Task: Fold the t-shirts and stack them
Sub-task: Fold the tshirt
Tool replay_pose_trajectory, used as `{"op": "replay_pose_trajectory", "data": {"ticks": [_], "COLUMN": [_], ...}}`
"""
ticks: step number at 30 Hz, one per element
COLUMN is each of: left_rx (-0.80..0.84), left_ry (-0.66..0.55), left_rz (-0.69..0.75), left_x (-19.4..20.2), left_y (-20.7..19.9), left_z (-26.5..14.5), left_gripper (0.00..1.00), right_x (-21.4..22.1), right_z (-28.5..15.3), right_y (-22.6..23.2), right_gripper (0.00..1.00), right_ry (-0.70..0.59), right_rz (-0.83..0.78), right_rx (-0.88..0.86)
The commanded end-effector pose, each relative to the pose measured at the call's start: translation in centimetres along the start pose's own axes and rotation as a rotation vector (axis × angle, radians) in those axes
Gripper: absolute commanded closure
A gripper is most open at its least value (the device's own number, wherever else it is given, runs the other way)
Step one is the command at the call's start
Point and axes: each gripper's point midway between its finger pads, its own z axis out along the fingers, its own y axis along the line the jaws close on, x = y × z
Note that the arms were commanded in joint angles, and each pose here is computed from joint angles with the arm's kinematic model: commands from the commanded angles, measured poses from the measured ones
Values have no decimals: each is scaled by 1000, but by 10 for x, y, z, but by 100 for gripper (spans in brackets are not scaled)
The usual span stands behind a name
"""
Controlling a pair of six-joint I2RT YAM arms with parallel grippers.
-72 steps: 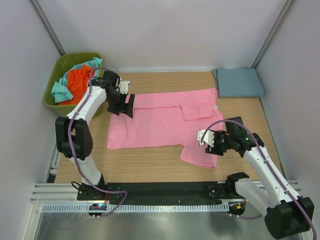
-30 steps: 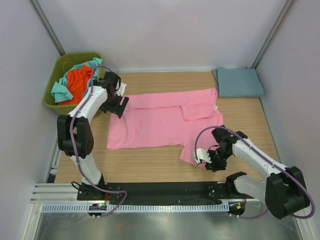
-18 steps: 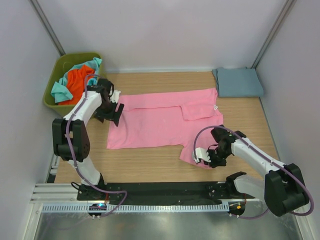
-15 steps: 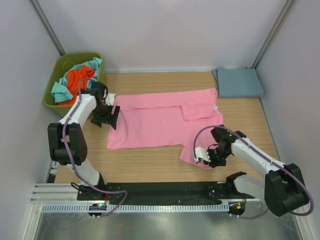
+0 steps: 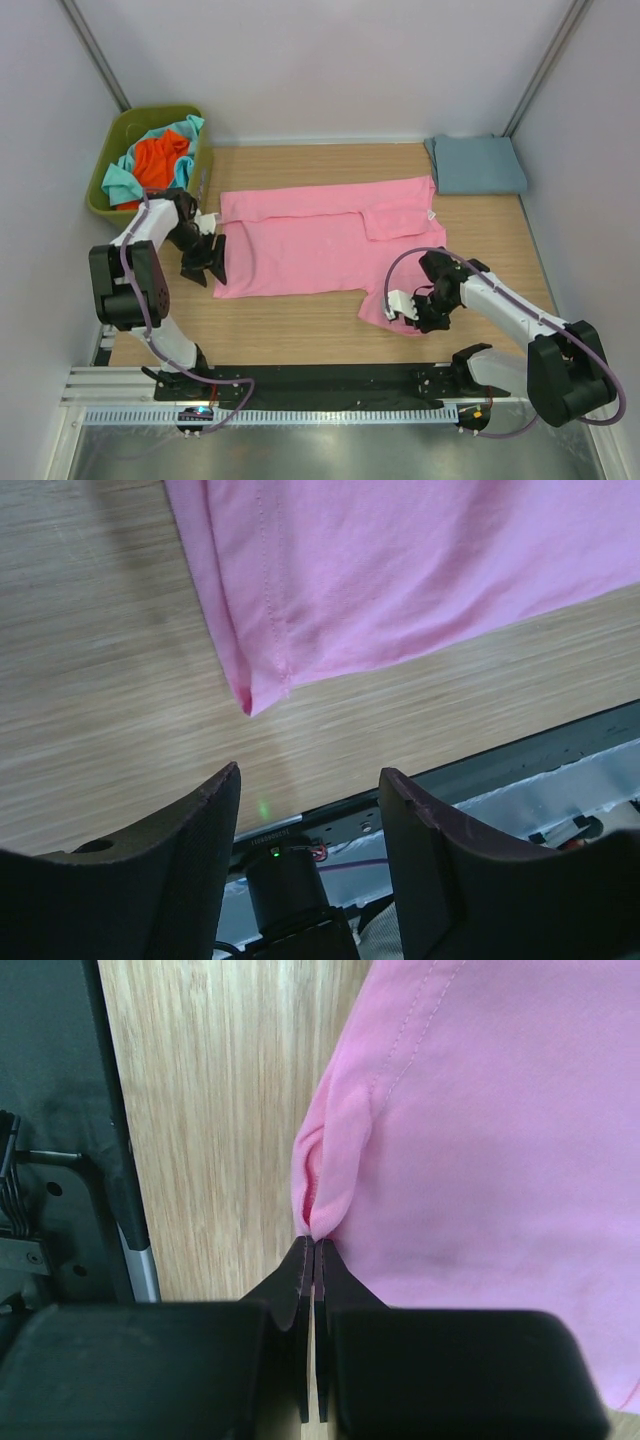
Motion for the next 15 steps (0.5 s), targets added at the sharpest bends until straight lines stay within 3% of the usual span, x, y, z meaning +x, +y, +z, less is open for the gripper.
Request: {"op": "replay_pose_trajectory", "data": {"ticks": [1,15], "left_rx": [36,-50], "left_ry": [40,132], "left_rz": [-33,-61], "left_x": [6,1], "left_y": [4,33], "left_z": [8,37], "left_gripper": [41,50], "right_x": [-10,-10], "right_z": [-8,-8], "right_y": [-16,-17], "right_gripper": [99,98], "right_ry": [-13,-10], "right_rz": [-18,0], "right_rx": [45,48]}}
